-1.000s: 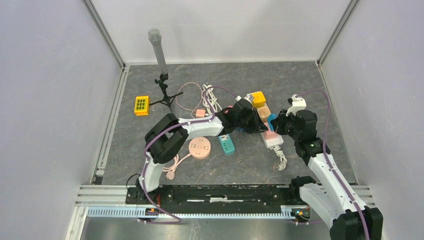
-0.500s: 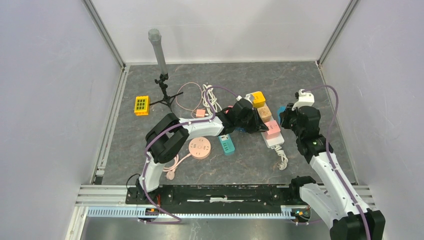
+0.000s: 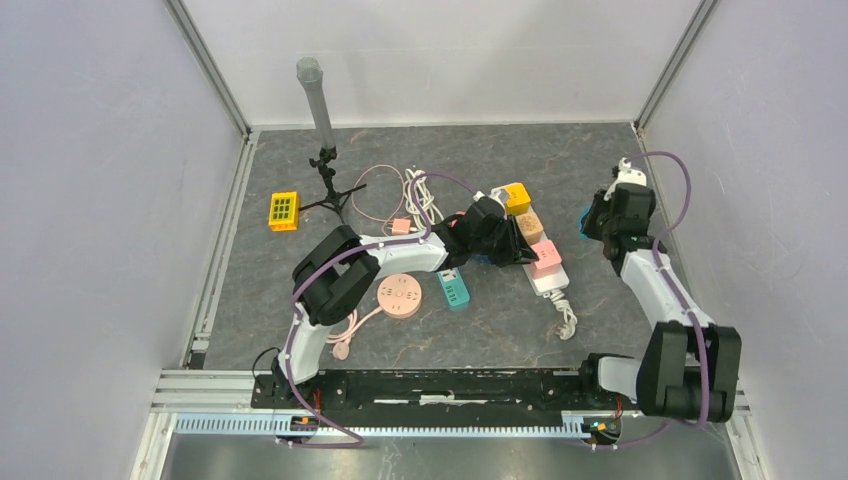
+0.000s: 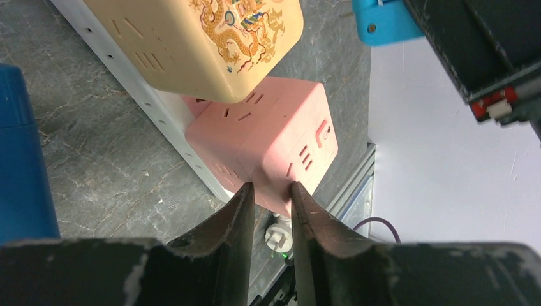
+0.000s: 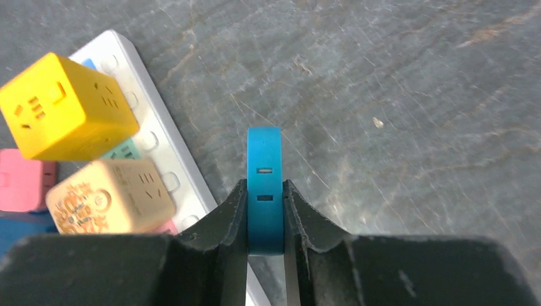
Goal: Pull the plug off the socket
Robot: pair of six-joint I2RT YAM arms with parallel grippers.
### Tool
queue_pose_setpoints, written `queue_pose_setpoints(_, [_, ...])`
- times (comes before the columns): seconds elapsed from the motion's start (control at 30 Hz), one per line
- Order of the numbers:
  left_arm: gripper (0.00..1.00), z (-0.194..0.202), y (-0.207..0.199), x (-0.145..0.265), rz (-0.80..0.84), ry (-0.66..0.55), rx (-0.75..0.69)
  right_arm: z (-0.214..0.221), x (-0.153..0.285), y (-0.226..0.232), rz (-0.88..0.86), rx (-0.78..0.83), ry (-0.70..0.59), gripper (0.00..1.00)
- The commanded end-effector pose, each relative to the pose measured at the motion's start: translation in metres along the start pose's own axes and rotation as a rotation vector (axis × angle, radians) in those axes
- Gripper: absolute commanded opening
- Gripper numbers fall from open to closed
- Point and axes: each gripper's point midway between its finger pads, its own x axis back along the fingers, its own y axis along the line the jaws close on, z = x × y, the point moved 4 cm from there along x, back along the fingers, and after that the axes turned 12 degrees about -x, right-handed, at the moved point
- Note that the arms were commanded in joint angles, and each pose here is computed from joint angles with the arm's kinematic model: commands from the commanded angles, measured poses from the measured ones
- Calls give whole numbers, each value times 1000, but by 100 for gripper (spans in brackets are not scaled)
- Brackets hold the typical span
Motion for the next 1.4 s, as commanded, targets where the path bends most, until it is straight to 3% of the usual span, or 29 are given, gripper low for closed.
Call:
queue_pose_setpoints(0.0, [34, 22, 43, -13, -125, 63, -30, -50, -10, 30, -269, -74, -89, 6])
queue_pose_setpoints(0.27, [35, 23, 43, -13, -120, 64, -36, -35, -39, 2, -406, -244, 15, 8])
queue_pose_setpoints(0.47, [35, 23, 43, -15, -114, 67, -38, -16, -50, -22, -294, -227, 81, 13])
queue_pose_setpoints(0.8, [34, 23, 43, -15, -114, 68, -38, -6, -56, -57, -62, -236, 103, 32])
queue_pose_setpoints(1.0, [34, 24, 43, -15, -111, 70, -39, -3, -53, -71, 43, -230, 98, 52])
queue_pose_setpoints(1.2, [34, 23, 43, -16, -112, 70, -39, -18, -38, -74, 89, -212, 32, 65])
queue_pose_setpoints(1.37, [34, 23, 42, -16, -103, 75, -37, -33, -14, -56, 22, -151, -32, 77])
